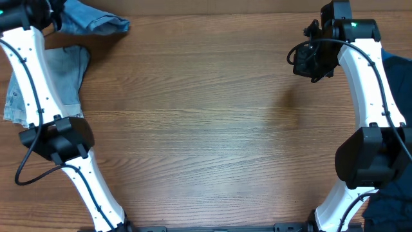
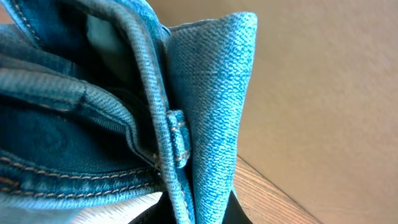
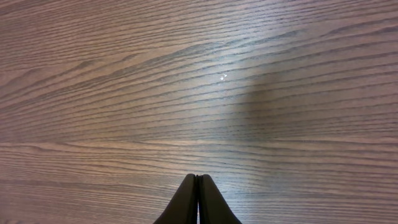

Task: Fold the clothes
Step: 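Lower the jeans onto the folded cloth stack at far left with the left gripper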

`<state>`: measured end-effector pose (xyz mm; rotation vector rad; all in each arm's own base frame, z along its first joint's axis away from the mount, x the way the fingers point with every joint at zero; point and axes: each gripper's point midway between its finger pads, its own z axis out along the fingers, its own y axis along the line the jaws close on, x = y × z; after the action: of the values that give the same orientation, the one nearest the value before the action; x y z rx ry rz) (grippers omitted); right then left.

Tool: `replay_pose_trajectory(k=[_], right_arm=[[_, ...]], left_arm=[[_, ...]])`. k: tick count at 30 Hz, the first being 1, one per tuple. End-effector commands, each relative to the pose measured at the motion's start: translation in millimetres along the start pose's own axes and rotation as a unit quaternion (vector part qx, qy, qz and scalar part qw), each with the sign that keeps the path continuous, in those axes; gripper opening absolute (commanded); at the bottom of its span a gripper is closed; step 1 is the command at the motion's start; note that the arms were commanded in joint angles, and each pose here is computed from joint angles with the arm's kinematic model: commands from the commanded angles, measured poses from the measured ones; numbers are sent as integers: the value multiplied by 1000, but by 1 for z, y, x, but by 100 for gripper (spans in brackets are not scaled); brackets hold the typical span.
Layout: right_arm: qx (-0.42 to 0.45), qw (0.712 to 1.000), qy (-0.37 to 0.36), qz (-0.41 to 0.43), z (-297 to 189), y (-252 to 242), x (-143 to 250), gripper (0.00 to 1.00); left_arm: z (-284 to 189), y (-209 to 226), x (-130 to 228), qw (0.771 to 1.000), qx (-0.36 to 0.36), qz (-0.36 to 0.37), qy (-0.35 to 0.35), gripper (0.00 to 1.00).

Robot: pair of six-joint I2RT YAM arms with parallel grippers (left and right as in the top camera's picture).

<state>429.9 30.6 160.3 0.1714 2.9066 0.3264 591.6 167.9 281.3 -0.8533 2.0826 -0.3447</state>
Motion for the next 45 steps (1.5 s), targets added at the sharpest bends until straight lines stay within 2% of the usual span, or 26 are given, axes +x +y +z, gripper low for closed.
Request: replay_pose_trajectory(k=[1,7,15,23,31,38,45], right_arm=[[3,1000,-5,1,-2,0,-3,6],[3,1000,-5,1,-2,0,-2,6],[-11,1000,-3,1,-2,4,-2,6],[-11,1000,-5,1,-2,4,-3,6],[-11,1000,-5,1,-2,4,-3,6],[-11,1000,-5,1,-1,4,-3,6],[-11,1000,-5,1,-1,4,-3,6]], left_arm=[[-50,-5,-45,997,51,8,-51,4],[-63,37,-66,997,35,-20,-61,4],[-70,70,-68,996,6,-71,-51,4],[-74,116,-51,989,-105,-98,-37,4],[-77,125,-57,991,-117,-55,-41,4],[-84,141,-63,989,-126,-63,-47,4],[-84,146,-51,988,-138,-59,-23,4]])
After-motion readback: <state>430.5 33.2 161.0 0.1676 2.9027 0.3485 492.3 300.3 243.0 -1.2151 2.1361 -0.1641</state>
